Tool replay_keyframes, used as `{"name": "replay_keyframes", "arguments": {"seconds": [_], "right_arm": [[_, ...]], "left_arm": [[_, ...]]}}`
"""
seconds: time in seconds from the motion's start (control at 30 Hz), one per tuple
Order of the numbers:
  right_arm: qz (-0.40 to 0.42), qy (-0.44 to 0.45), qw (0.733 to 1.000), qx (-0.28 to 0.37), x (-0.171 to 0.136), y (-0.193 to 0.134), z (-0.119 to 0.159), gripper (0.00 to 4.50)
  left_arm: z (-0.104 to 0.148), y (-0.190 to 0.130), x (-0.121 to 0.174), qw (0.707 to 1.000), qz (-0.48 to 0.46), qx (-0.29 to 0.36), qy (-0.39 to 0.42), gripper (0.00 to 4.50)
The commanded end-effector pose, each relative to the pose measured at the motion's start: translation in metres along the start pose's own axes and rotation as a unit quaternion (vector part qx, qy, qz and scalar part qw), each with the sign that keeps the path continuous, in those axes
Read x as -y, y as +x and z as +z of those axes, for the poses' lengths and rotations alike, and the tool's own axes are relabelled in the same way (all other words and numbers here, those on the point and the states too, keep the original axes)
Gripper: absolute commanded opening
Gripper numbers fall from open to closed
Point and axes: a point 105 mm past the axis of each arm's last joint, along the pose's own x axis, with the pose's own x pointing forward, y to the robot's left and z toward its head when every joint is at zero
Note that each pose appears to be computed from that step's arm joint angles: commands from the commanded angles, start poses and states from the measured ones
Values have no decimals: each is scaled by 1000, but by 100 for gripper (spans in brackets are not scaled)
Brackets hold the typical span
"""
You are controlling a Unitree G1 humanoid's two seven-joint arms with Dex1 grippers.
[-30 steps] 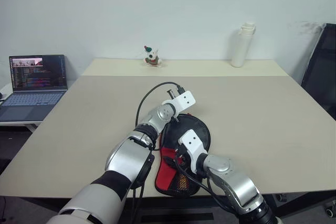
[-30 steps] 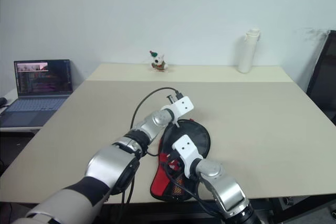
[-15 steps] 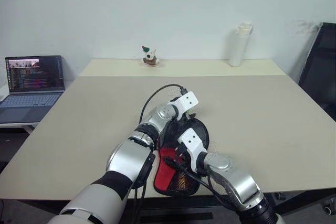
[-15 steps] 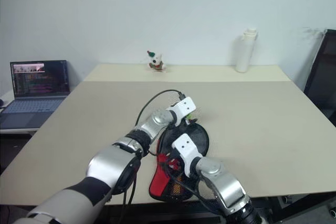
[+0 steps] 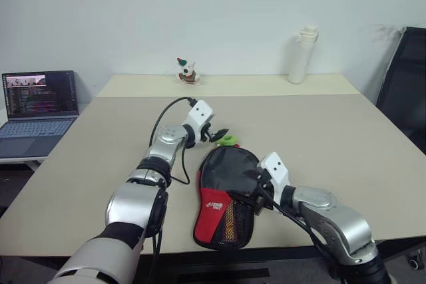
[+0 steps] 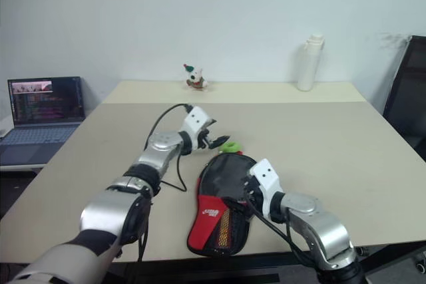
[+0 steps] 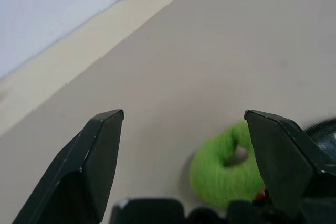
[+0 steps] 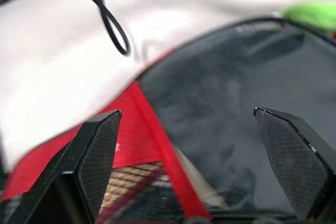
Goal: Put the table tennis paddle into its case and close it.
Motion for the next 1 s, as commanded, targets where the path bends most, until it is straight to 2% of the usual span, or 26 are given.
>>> {"name": "replay_keyframes", "arguments": {"seconds": [0.03,0.2,0.3,0.6,0.7,0.9,1.0], "right_arm": [[9,-16,1000,-6,-2,-18,-2,444],[11,-38,998,-55,-5,-20,-28,444],[-24,-55,996,-73,6,-14,-37,444],[-84,-112,984,-110,42,-22,-44,444],[-65,-93,989,-91,44,-33,-31,444],[-2,-13,1000,-14,41,-48,19,444],[-13,-1,1000,10,51,-47,39,444]], "left_arm": [[16,-19,-3,996,-35,74,-44,400],[9,-44,23,986,-97,94,-102,400],[8,-56,35,983,-101,91,-123,400],[9,-69,54,982,-104,78,-138,400],[4,-66,61,984,-113,61,-127,400],[-10,-52,75,985,-132,28,-109,400],[-15,-47,80,985,-138,20,-105,400]]}}
